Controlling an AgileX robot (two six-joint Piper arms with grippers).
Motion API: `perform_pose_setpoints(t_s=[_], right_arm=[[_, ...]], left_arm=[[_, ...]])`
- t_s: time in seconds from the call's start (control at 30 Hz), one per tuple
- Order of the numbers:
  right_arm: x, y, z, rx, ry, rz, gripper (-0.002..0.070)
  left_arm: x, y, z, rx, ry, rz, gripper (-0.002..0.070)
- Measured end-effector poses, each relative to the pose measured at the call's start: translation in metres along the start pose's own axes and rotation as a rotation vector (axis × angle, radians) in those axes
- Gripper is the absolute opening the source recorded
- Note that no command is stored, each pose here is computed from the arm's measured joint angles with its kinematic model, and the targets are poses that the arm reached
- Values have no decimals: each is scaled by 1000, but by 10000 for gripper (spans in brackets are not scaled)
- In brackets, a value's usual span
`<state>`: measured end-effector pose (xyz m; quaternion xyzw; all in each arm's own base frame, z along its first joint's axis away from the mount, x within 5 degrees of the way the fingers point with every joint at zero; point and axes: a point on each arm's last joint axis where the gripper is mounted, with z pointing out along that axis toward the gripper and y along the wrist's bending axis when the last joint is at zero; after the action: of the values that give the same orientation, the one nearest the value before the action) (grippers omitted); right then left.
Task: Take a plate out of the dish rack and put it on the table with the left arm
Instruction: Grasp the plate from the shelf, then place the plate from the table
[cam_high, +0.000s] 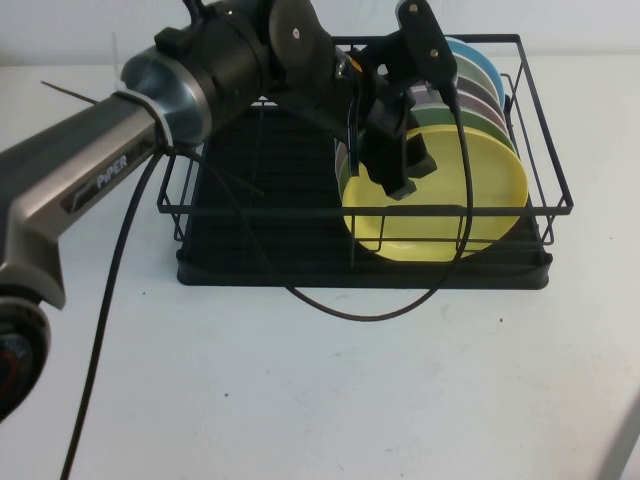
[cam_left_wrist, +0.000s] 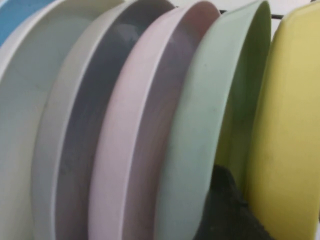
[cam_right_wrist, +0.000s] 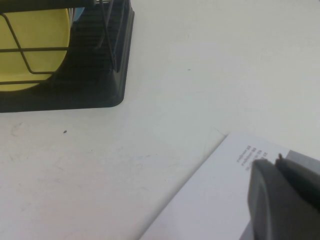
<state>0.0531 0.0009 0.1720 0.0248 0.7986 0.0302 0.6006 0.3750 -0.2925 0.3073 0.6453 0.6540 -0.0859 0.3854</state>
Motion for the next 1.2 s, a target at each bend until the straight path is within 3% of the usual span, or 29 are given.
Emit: perform_pose_setpoints(t_s=[0.27, 0.37, 0.63, 0.9, 0.97, 1.07, 1.2], right_arm=[[0, 0, 0, 0, 0, 0, -21], [0, 0, 0, 0, 0, 0, -21], [0, 0, 0, 0, 0, 0, -21], [0, 0, 0, 0, 0, 0, -20], [0, 0, 0, 0, 0, 0, -21], [0, 0, 0, 0, 0, 0, -21], [0, 0, 0, 0, 0, 0, -20]], left_arm=[[-1, 3, 1, -36, -17, -10, 122], [0, 4, 1, -47, -10, 6, 66], [-5, 6, -10, -67, -12, 28, 64], [-36, 10, -95, -208, -80, 87, 58], [-45, 8, -123, -244, -121, 31, 58], [-54, 2, -162, -259, -183, -158, 58], [-48, -9, -202, -199, -162, -369, 58]])
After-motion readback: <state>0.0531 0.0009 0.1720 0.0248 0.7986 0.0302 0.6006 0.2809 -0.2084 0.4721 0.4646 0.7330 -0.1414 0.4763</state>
